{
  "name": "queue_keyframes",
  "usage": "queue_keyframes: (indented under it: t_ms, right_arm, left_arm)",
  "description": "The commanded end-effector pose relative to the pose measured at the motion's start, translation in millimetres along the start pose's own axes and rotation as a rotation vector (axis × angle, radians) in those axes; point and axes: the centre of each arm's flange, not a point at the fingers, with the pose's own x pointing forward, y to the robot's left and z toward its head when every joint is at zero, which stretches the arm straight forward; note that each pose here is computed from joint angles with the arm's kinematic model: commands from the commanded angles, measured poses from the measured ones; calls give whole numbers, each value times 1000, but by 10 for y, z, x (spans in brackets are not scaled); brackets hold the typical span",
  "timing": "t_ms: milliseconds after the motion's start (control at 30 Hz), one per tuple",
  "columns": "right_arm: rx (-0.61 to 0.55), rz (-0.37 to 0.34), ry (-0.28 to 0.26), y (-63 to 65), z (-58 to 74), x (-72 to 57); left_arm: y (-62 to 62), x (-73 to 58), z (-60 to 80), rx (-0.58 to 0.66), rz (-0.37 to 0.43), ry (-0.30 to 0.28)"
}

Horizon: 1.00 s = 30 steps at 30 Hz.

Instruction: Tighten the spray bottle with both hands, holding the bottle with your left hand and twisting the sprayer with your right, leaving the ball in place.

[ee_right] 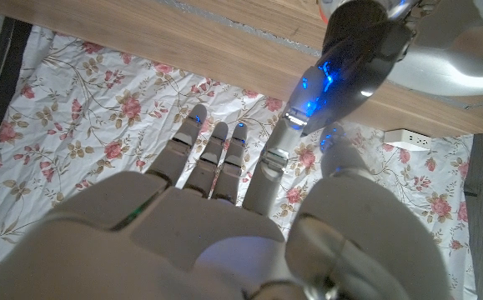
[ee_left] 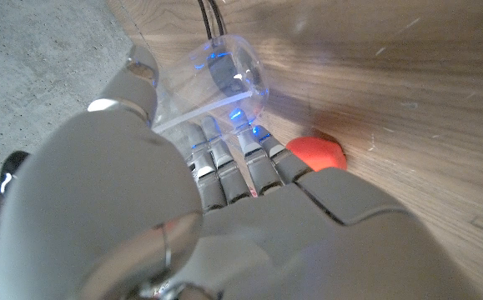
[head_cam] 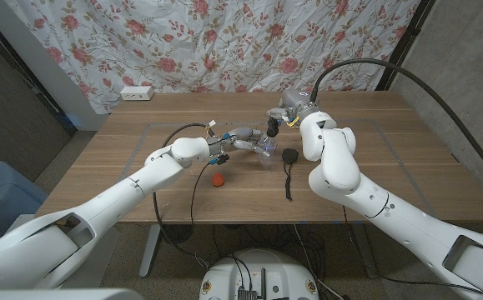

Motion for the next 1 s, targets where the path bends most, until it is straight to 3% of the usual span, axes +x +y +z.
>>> queue_keyframes:
  t_ms: [33,467,1000]
  right_arm:
    - [10,-1,12,8,-14,25]
    - [-16,1,-22,-76,-21,35]
    - [-55,5,-10,-237,-124,-15]
  left_arm:
    - [18,22,-12,-4,-4,4]
    - [50,57,-25,-8,1,-9]
    - [77,39,1,-5,13,-24]
